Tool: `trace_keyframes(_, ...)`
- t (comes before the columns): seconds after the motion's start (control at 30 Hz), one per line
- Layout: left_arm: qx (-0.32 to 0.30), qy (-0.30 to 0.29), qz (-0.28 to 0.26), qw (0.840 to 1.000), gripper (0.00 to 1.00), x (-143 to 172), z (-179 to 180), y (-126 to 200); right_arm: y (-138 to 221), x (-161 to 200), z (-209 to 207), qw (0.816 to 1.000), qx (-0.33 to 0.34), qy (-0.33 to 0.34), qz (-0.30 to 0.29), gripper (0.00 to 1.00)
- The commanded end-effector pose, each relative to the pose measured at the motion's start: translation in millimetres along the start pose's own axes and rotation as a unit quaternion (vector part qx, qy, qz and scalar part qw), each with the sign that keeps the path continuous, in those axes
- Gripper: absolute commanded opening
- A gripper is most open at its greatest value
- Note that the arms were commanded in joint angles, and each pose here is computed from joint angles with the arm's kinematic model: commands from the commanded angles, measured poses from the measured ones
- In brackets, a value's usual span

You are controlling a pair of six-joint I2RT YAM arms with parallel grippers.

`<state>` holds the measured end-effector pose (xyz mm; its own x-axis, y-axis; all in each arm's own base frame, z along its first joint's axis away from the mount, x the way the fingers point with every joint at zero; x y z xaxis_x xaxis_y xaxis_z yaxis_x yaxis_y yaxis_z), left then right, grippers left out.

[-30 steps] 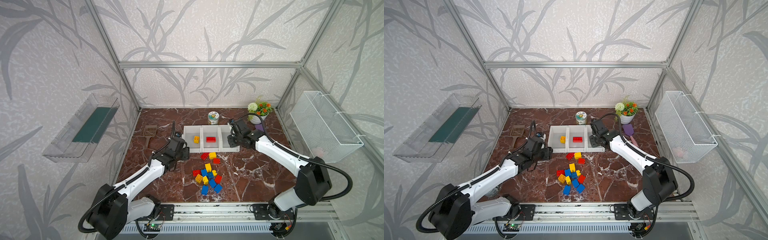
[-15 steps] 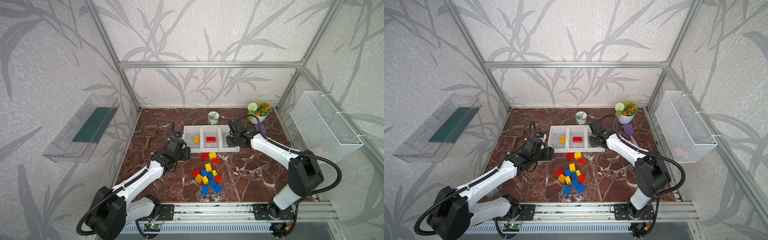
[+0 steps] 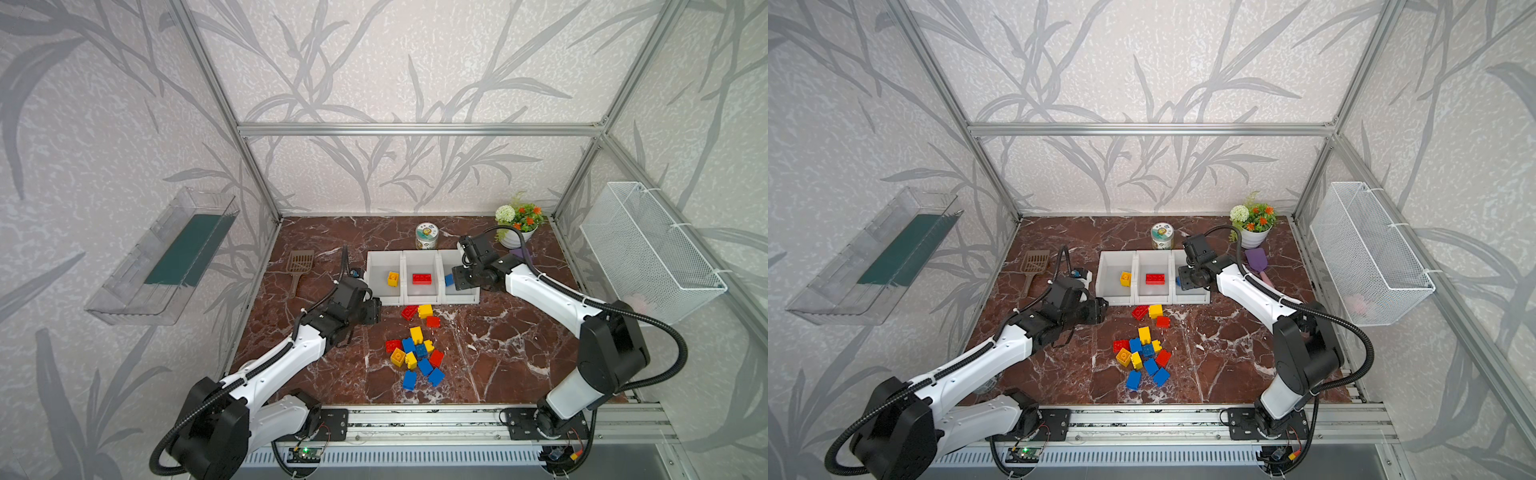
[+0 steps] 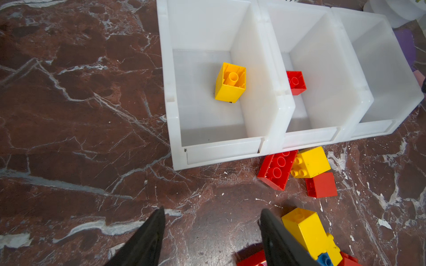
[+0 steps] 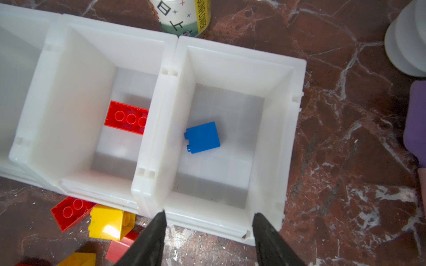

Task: Sort the legos into containers by color
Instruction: Place the lego in the container, then pick up the lego from the middle-left of the table.

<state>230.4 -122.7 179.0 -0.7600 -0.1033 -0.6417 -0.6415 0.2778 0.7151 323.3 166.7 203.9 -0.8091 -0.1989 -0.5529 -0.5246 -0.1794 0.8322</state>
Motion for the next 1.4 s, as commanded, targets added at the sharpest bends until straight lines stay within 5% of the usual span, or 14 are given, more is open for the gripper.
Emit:
trace_keyframes(0.0, 0.007, -0.010, 0.022, 1.000, 0.68, 10, -1, 4, 23, 10, 0, 0.999, -0.030, -0.016, -0.013, 0.61)
trace_keyframes(0.67, 0.040, -0.078, 0.125, 0.988, 0.68, 63, -43, 6, 59, 100, -8, 0.997, -0.052, -0.043, 0.019, 0.61)
trace_keyframes(1.1, 0.045, -0.132, 0.210, 0.968, 0.63, 91, -60, -3, 53, 108, -8, 0.997, -0.051, -0.054, 0.037, 0.61)
trace_keyframes(1.37, 0.051, -0.143, 0.217, 0.964, 0.59, 97, -62, 0, 54, 108, -8, 0.997, -0.050, -0.055, 0.037, 0.61)
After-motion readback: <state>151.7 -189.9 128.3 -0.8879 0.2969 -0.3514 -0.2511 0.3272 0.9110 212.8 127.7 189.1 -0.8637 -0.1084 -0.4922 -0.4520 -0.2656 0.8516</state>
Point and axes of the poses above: each gripper's point midway between its finger pads, its own y axis back along the fingers, its own z axis along the line the jaws close on, x = y × z, the point moved 9 cm from there along y, back along the fingers, and after that the axes turned 3 degrees about y, right-handed, at the moved point
